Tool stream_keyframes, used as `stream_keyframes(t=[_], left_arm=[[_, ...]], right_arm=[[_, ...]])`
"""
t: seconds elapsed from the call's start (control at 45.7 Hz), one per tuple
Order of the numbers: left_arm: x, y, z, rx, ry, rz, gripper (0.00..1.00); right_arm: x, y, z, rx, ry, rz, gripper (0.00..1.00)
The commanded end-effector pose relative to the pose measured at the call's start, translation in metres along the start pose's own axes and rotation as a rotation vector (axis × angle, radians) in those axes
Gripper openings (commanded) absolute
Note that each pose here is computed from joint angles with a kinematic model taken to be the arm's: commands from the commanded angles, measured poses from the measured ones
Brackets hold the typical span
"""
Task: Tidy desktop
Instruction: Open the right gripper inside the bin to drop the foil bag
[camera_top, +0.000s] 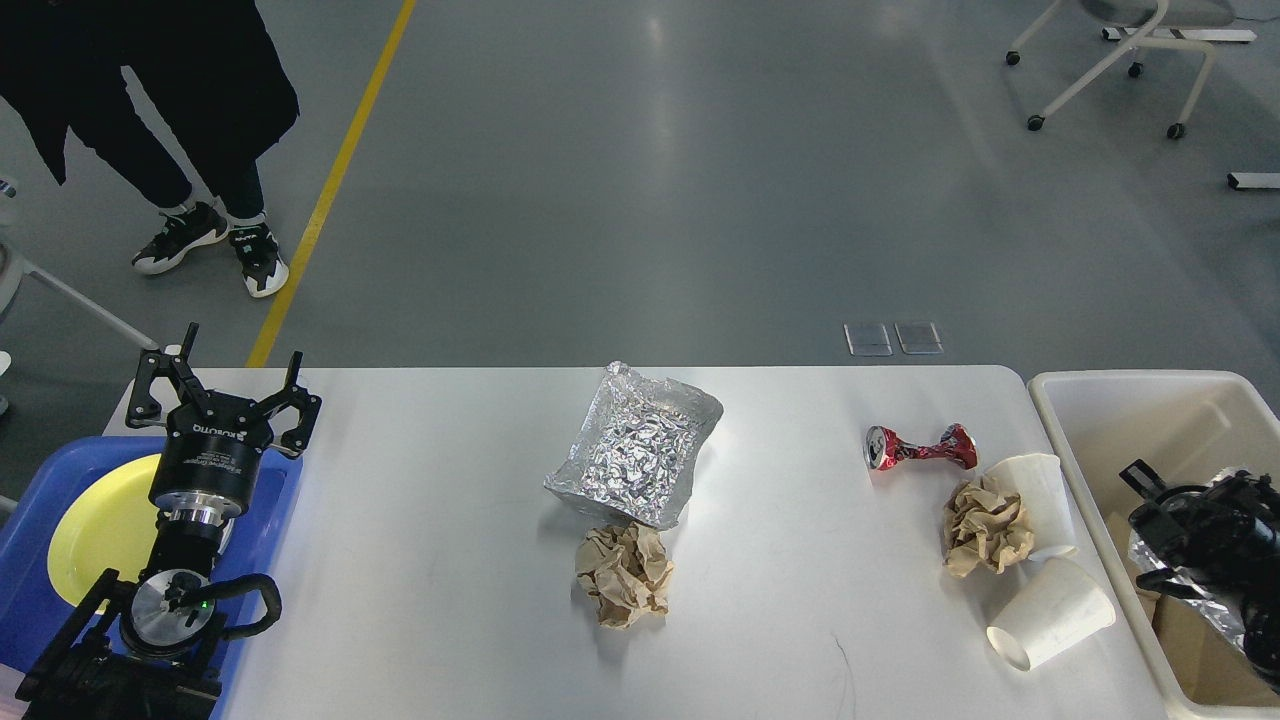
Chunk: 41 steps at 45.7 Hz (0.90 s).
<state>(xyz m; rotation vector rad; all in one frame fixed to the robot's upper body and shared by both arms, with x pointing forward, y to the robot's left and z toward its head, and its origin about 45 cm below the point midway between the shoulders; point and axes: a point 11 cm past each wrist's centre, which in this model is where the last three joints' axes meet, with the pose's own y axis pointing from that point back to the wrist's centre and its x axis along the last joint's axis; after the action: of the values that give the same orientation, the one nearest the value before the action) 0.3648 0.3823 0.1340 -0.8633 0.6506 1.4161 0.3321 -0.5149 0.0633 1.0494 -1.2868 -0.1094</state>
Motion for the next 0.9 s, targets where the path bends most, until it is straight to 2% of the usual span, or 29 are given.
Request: stream_keyframes(t=[0.0,0.153,0.197,0.262,0.284,0.306,0.744,0.875], left_arm=[[0.000,0.001,0.000,0.000,0.000,0.001,0.96],[0.000,0.000,0.000,0.000,0.000,0.000,0.96],[0.000,0.000,0.000,0.000,0.000,0.000,0.96],[0.000,0.000,0.000,0.000,0.000,0.000,0.96],[0.000,0.000,0.000,0.000,0.000,0.000,0.96],[0.000,0.000,0.000,0.000,0.000,0.000,0.96],[0.000,0.000,0.000,0.000,0.000,0.000,0.96],[0.000,0.001,0.000,0.000,0.000,0.001,0.96]], right_arm=[[-0.003,0.000,0.001,-0.001,0.003,0.015,0.00],[-0.012,-0.002,0.011,-0.018,0.006,0.014,0.00],[-0.010,-0.002,0.011,-0.018,0.002,0.032,0.28],[-0.004,-0.001,0.012,-0.019,-0.013,0.090,0.81],[-0.002,-0.001,0.012,-0.019,-0.018,0.108,0.95],[-0.002,-0.001,0.013,-0.021,-0.020,0.125,1.00],[-0.003,0.000,0.006,-0.007,-0.009,0.136,1.00],[0.005,0.006,-0.023,0.042,0.001,0.100,1.00]])
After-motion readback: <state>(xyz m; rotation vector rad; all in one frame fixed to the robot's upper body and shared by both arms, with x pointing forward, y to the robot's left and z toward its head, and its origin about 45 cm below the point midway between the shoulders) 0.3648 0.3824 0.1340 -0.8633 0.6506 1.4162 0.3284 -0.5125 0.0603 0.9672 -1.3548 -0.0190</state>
